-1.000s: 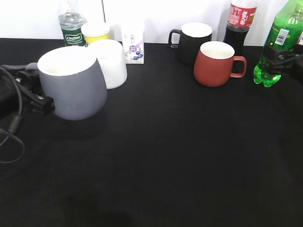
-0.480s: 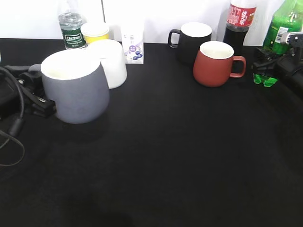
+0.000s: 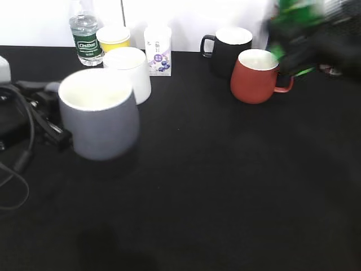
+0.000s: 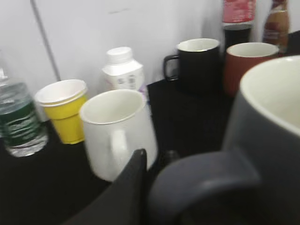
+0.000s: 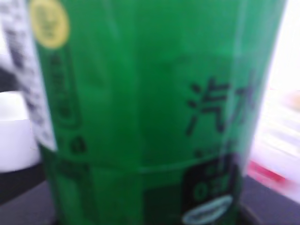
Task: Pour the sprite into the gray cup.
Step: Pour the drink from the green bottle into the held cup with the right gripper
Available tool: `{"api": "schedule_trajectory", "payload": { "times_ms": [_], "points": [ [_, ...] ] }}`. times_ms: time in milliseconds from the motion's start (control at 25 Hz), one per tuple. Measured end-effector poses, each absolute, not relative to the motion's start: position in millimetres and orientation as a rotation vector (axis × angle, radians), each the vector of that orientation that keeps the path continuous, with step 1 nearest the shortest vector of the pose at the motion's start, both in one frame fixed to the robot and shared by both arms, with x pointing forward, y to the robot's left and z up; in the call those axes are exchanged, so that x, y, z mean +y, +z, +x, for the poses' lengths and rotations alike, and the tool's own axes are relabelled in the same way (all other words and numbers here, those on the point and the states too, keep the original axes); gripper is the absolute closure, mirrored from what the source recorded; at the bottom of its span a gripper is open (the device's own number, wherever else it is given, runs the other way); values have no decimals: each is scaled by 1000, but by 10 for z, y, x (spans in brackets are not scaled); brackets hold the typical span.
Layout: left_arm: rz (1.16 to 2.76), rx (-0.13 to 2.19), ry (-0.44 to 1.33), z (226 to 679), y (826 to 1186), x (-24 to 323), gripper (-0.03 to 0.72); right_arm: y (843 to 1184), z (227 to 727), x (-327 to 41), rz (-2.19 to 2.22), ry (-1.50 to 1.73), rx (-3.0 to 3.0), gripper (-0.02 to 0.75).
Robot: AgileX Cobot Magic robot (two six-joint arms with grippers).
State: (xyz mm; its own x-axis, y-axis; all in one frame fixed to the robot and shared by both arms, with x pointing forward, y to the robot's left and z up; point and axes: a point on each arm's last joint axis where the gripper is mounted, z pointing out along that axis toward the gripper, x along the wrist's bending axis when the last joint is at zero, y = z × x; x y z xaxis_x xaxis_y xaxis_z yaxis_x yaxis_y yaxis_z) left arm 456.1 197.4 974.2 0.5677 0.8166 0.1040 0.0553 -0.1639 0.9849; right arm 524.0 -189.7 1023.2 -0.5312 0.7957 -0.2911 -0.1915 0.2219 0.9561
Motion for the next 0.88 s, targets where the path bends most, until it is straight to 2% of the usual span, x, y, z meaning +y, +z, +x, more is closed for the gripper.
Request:
{"api": "schedule_trajectory", "payload": {
  "times_ms": [120, 280, 400, 640, 880],
  "points": [
    [1609, 720, 742, 4533, 9746, 1932, 608, 10162, 5102, -1517, 431, 1402, 1742, 332],
    [1625, 691, 720, 4514, 9740, 1907, 608, 9924, 5263, -1206, 262, 1291, 1841, 332],
    [1627, 688, 719, 4513, 9740, 1906, 608, 9882, 5378, -998, 33, 1183, 1825, 332],
    [1674, 752, 743, 4534, 9686, 1950, 608, 9923, 5485, -1011, -261, 834, 1684, 332],
    [1689, 734, 789, 4545, 9687, 1965, 608, 9979, 5492, -1012, -390, 709, 1575, 332]
  ]
}}
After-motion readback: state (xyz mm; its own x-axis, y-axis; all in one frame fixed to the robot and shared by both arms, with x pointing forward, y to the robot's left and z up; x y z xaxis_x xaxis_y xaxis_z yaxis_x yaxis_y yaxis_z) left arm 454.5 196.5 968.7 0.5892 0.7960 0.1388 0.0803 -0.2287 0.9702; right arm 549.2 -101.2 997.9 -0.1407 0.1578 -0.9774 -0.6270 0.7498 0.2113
